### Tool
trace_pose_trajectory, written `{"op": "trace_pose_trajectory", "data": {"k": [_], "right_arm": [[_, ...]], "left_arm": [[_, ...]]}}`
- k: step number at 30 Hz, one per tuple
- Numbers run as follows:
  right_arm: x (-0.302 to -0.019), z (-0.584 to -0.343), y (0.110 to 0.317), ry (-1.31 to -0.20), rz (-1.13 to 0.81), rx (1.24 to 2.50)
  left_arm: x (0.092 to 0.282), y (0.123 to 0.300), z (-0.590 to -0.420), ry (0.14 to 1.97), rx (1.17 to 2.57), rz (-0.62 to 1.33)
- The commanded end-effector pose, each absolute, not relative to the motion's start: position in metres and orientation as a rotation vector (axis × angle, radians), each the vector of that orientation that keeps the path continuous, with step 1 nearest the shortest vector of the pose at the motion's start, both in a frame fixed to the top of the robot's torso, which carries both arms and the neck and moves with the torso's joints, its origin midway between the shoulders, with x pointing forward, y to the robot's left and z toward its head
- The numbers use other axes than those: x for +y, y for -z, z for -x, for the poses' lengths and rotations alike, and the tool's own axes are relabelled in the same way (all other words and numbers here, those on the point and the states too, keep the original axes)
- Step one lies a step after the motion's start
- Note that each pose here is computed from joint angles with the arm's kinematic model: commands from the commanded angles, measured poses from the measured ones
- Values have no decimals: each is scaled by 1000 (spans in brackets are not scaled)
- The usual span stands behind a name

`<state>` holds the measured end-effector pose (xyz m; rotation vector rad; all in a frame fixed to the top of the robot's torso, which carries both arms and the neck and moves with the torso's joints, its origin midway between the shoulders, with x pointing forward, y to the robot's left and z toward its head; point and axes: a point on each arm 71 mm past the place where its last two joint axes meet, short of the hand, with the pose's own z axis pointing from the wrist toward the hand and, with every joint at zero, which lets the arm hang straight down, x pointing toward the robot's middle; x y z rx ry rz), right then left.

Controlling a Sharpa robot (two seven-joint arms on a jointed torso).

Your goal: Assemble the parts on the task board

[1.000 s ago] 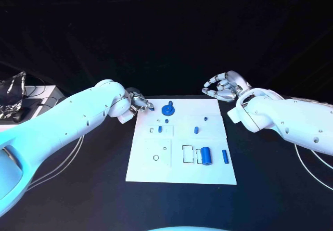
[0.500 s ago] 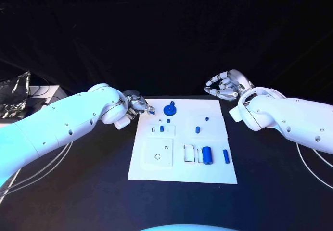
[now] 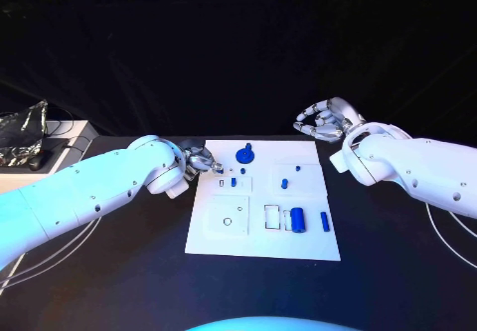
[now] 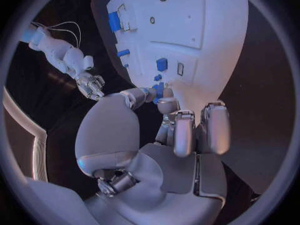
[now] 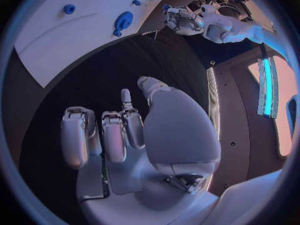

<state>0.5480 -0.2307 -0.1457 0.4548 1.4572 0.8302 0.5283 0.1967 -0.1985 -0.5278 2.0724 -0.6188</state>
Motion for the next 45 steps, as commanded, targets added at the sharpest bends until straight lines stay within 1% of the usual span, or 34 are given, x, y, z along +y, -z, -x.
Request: {"op": "trace_pose_trajectory", "data": {"k": [1, 7, 21, 33, 45], "right_arm": [[-229, -547, 146, -842, -440, 1464], [-230, -547, 146, -842, -440, 1464], [-230, -546, 146, -844, -439, 1465], [-230, -546, 146, -845, -439, 1465], [-230, -546, 146, -846, -438, 1465]], "left_arm": [[194, 201, -526, 609, 2032, 503], [190, 209, -522, 588, 2066, 477], [183, 220, -519, 526, 2140, 399], [183, 223, -520, 471, 2155, 350], [183, 223, -523, 454, 2119, 352]]}}
